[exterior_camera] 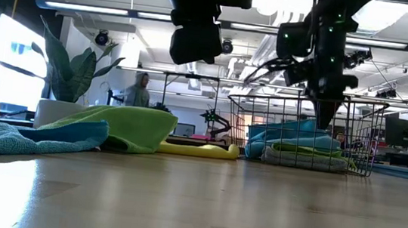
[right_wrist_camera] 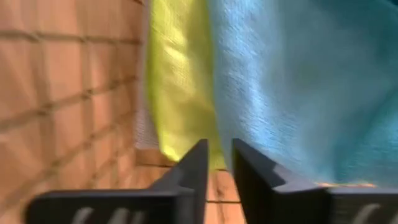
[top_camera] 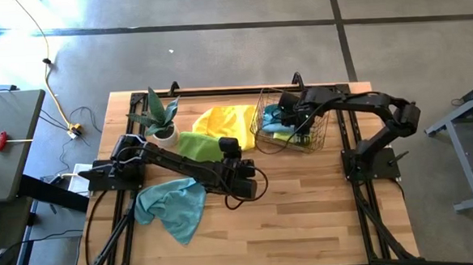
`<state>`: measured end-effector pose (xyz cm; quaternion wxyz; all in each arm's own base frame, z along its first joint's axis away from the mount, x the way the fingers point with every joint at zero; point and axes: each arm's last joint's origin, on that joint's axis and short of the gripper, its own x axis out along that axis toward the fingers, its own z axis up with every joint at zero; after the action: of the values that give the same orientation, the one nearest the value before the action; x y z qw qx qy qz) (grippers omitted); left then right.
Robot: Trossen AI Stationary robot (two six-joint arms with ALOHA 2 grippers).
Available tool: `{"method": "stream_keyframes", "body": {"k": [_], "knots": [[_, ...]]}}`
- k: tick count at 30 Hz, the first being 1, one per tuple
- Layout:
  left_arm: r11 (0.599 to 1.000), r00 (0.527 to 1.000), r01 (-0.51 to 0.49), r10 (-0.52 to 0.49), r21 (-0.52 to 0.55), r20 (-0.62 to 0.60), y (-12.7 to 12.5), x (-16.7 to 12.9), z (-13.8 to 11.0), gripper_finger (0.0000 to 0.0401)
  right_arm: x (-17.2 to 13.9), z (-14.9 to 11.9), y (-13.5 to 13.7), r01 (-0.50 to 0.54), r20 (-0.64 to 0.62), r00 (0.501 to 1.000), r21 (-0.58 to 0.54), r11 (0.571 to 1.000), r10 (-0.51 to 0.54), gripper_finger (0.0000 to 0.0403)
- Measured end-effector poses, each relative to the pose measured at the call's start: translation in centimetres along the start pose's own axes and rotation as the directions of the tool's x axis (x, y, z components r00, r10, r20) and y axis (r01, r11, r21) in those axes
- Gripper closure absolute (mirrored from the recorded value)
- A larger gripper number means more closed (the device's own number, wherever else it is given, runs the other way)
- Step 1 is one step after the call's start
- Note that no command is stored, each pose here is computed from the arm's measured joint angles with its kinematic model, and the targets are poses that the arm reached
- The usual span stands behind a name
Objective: Fold microfiber towels
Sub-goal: Put the right blue microfiber towel into the wire basket
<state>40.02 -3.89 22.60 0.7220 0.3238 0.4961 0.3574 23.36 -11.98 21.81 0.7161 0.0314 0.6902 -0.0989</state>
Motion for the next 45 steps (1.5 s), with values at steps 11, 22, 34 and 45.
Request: {"method": "stream_keyframes", "body": {"k": [11, 22, 34, 45], "knots": [[1.0, 1.0, 0.01, -0.01, 0.002, -0.002, 0.0, 0.0, 0.0, 0.035, 2.9, -1.2, 0.1, 0.032, -0.005, 0.999, -0.108, 0.994, -0.033, 0.0199], [0.999, 0.999, 0.051, -0.051, 0.005, -0.006, -0.1, 0.0, 0.0, 0.035, 4.6, -0.8, -0.9, 0.171, 0.085, 0.983, -0.094, 0.981, -0.163, 0.0195], [0.999, 0.999, 0.051, -0.051, 0.01, -0.008, -0.2, 0.0, -0.1, 0.035, 4.7, -1.1, -1.8, 0.161, 0.081, 0.984, -0.06, 0.985, -0.156, 0.0349], [0.998, 0.999, 0.05, -0.05, 0.025, -0.018, -0.1, 0.0, -0.2, 0.035, 1.6, -0.5, -0.8, 0.073, -0.007, 0.997, 0.011, 0.997, -0.073, 0.0399]]}}
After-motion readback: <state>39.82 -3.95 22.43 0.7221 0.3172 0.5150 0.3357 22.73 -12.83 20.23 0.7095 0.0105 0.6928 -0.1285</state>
